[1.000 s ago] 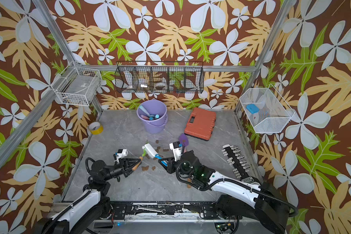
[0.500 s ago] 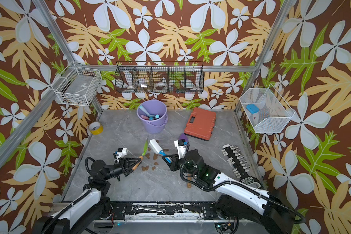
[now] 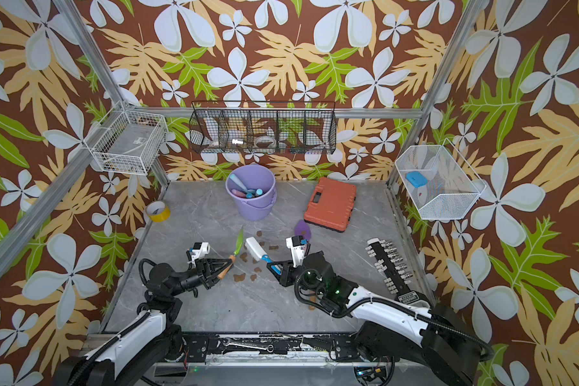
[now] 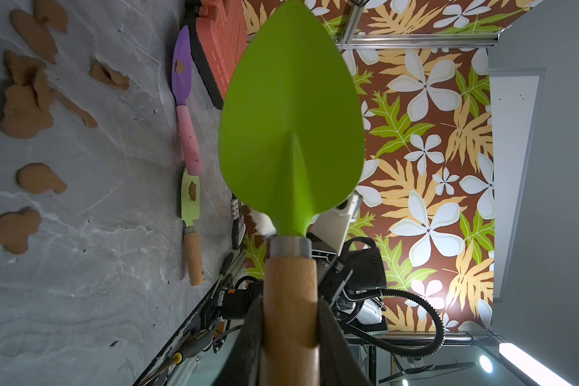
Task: Brush the soil off the hand trowel and place it into the bucket
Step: Brush off the soil from the hand trowel.
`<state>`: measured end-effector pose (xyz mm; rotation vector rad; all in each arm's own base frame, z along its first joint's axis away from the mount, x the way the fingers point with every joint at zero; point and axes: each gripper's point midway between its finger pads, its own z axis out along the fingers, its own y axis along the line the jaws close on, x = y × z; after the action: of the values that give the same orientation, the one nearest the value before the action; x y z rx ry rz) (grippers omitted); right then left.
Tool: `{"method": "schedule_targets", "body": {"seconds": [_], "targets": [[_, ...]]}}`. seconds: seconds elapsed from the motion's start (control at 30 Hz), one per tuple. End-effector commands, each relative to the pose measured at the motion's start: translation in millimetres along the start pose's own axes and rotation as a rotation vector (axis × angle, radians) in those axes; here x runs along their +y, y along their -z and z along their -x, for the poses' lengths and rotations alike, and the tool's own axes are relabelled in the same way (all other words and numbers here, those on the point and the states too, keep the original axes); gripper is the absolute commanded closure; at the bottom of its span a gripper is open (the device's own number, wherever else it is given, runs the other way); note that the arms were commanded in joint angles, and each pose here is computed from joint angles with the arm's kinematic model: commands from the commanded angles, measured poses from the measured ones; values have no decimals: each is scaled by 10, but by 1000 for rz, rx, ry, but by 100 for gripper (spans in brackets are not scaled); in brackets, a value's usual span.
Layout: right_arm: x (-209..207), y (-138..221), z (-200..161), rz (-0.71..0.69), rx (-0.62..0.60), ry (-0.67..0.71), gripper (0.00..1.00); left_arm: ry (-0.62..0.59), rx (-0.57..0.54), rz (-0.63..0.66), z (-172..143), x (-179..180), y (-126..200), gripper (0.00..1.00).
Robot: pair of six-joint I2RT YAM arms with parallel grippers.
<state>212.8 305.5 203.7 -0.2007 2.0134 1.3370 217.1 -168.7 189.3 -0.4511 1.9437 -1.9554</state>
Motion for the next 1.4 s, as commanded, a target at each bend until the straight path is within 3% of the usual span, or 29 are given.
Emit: {"method": "schedule_targets", "body": {"seconds": [0.0,0.23,0.43,0.5,0.57,0.67,0.77,0.87,0.97,1.23,1.37], "targets": [[249,-10,170,89,-69,4,100,-43,9,-40,-9,-133,-4,100],[159,-209,-106,109,-21,-70,100,-39,5,-57,-12,-181,4,100],[-42,-11,-24,-45,-34,2,100,-54,7,-21,33,-172,-28,100],[-59,148,140,-151,-53,92,100,-97,-2,102,117,-9,-64,100],[-2,341,397,-258,-89,192,100,-222,-11,384,232,210,-32,100],[75,548,665,-356,-126,278,100,-410,36,729,248,260,15,100],[177,500,715,-371,-69,315,100,-614,58,1032,266,204,68,100],[272,275,584,-304,32,301,100,-784,81,1229,254,138,54,100],[272,54,385,-256,125,272,100,-898,102,1339,218,112,21,100],[410,-277,-52,-107,302,247,100,-985,142,1351,143,112,-88,100],[62,-389,-59,-225,350,260,100,-1010,163,1353,92,138,-102,100]]}}
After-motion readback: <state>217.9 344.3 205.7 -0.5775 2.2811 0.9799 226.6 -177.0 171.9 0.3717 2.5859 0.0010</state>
